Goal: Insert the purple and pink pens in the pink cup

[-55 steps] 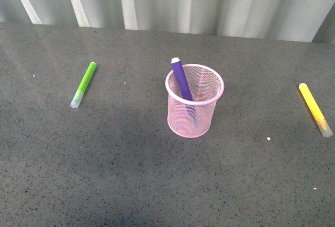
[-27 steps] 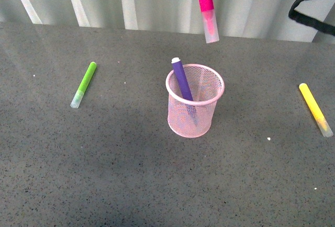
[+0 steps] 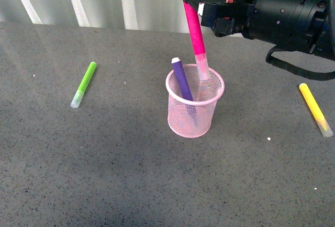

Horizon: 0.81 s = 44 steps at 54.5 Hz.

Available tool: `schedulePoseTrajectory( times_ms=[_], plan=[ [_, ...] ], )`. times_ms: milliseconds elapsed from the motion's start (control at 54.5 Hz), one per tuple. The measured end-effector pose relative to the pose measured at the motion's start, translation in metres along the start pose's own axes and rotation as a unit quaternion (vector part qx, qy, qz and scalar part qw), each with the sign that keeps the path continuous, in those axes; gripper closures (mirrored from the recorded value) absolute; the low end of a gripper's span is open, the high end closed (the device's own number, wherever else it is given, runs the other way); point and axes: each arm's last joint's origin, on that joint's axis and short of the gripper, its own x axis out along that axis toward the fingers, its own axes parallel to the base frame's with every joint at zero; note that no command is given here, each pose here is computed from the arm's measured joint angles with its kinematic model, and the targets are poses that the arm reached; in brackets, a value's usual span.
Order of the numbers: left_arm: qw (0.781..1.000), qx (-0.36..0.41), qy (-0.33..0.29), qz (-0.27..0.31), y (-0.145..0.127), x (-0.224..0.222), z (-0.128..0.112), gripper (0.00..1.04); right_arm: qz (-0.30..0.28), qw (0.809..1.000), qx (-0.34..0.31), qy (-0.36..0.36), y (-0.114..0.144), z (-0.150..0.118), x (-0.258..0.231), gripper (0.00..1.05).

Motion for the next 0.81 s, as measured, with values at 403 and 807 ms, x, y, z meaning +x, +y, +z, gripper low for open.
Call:
schedulePoseTrajectory(
  times_ms=[403,807],
  plan=[
    [1.0,0.0,0.0,0.0,0.0,0.0,0.0,0.07,0.002,1.0,0.005,0.002,-0.003,-0.004,0.0,0.66],
    [1.0,0.0,0.0,0.0,0.0,0.0,0.0,0.07,-0.066,0.997,0.013,-0.039,-0.01,0.022,-0.024,0.08]
  ],
)
